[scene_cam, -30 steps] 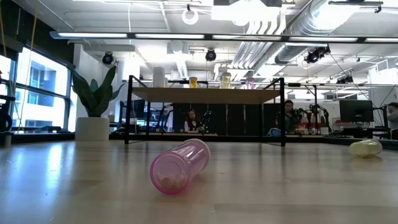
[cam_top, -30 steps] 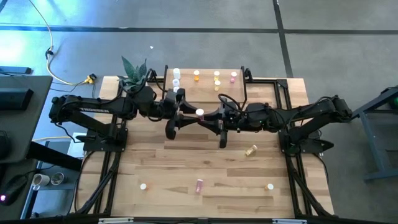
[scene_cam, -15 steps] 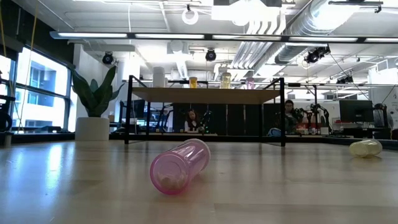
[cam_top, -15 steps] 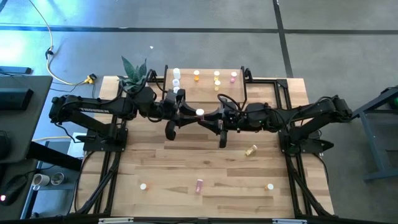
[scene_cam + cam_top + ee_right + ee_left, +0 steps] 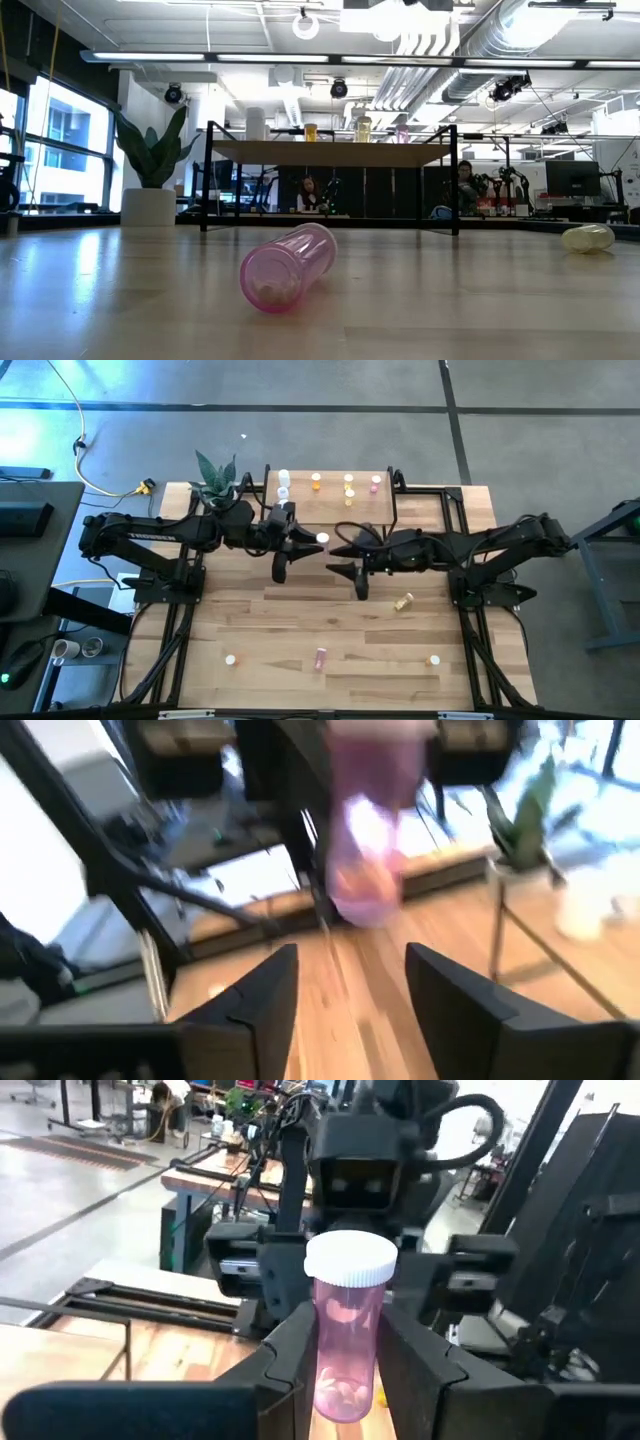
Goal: Pick and place medicine bottles onto shelf by color
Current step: Put the top pink pill bottle on the shelf aligned with other pink pill bottle
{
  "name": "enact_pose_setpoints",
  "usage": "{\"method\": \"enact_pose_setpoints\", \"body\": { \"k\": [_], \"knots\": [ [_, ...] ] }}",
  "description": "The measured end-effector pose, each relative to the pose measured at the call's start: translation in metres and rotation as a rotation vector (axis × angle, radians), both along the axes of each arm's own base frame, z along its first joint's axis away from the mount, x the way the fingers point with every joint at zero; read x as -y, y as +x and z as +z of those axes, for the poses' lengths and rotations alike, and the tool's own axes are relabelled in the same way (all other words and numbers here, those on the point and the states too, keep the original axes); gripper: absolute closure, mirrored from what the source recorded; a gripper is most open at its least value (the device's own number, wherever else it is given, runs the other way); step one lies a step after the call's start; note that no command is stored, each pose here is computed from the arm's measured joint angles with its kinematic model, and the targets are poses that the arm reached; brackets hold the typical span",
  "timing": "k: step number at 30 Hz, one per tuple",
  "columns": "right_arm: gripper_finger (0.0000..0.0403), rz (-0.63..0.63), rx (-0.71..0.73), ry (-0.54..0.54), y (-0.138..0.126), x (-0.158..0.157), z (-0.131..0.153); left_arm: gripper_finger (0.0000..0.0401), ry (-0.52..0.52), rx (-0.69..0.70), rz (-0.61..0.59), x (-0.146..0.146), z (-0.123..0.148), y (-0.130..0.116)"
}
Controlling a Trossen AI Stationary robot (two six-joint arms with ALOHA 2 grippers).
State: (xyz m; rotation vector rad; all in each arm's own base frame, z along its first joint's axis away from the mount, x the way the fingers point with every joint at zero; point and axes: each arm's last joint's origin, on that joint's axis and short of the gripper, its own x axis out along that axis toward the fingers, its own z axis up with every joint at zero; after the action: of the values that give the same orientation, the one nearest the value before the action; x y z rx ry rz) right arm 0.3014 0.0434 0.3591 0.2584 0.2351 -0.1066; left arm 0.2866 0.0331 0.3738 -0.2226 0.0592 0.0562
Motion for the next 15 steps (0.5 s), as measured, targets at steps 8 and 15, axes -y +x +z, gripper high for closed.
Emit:
{"method": "enact_pose_setpoints", "body": {
  "k": [8,15],
  "knots": [
    [0.021,-0.072,-0.159,-0.037,-0.03,0.026,0.003,0.0318,0.046,-0.21,0.089,-0.003,-0.019,-0.004],
    [0.021,-0.126,-0.077,-0.137,-0.05,0.05,0.024,0.0318,0.051,-0.389,0.118,-0.002,-0.035,-0.009]
  ]
}}
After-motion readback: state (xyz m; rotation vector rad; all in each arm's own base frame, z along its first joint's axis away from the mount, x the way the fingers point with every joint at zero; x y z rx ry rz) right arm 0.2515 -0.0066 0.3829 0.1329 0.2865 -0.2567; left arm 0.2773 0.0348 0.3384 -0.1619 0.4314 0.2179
